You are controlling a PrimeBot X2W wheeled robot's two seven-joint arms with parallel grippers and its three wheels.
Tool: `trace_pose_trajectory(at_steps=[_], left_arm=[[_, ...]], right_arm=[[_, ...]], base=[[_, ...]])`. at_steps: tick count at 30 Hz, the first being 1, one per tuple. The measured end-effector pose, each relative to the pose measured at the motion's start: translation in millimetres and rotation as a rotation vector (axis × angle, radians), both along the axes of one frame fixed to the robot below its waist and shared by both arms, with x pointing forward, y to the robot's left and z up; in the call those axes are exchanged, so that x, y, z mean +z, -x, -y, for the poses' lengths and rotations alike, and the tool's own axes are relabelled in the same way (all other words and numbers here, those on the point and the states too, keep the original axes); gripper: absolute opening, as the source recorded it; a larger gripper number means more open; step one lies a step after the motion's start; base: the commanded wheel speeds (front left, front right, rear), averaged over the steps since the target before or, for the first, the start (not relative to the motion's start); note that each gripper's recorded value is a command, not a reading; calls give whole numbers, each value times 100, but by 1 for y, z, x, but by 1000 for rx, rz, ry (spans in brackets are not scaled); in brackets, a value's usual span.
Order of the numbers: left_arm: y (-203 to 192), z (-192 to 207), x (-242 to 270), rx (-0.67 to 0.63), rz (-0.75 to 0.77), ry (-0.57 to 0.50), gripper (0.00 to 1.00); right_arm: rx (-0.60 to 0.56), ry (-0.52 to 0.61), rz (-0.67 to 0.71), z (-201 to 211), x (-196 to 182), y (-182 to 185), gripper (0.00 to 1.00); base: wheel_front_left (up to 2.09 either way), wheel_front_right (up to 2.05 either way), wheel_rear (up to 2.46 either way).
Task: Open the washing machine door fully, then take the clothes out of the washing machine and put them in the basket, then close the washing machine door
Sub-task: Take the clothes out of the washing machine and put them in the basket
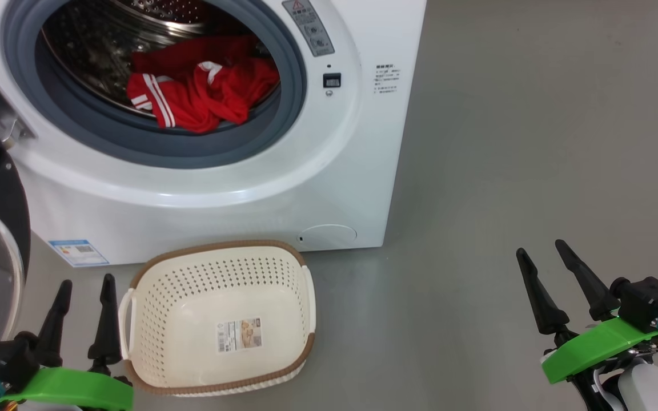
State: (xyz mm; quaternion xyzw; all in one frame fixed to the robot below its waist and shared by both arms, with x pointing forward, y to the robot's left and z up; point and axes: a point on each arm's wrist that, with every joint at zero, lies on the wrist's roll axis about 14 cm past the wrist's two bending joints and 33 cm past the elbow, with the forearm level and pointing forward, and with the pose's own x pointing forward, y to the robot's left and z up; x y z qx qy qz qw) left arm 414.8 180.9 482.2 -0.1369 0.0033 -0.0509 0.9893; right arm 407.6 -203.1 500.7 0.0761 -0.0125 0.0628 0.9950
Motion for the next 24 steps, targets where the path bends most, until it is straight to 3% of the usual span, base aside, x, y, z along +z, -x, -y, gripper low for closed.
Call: trace_pose_trajectory(at_steps=[11, 24], left_arm=[[-2, 3, -2, -12, -4, -4, 100], [0, 13, -16, -43, -45, -12, 100]], right_arm=[[-1, -5, -9, -1, -4, -1, 100], [1, -9, -20, -2, -8, -2, 100]], base=[[118, -130, 13], [10, -10, 0]])
